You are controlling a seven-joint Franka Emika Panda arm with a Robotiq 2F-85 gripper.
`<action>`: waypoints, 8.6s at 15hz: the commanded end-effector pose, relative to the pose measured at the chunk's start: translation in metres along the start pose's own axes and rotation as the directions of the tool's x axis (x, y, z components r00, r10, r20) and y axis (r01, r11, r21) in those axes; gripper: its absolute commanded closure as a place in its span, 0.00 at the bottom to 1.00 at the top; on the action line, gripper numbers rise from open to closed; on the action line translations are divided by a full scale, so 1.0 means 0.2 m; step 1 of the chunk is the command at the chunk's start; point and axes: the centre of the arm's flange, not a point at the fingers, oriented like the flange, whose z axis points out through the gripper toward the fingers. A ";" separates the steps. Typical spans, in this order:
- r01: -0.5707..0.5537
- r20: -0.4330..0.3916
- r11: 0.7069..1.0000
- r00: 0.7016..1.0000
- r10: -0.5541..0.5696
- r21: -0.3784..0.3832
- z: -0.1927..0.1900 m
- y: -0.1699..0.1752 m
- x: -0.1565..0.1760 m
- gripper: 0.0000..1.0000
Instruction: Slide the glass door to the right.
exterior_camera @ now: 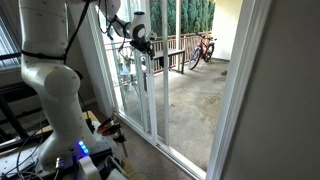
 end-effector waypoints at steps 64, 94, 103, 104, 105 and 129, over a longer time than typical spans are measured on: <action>-0.447 0.096 0.885 0.883 0.460 -0.130 -0.84 1.96 0.12 0.00; -0.311 0.226 0.937 0.912 0.342 -0.161 -0.35 1.10 -0.07 0.00; -0.402 0.093 0.906 0.905 0.415 -0.135 -0.46 1.38 0.01 0.00; -0.413 0.088 0.900 0.900 0.427 -0.138 -0.47 1.42 0.01 0.00; -0.422 0.083 0.896 0.896 0.435 -0.141 -0.48 1.45 0.01 0.00; -0.618 0.063 0.786 0.786 0.615 0.020 -0.40 1.56 -0.05 0.00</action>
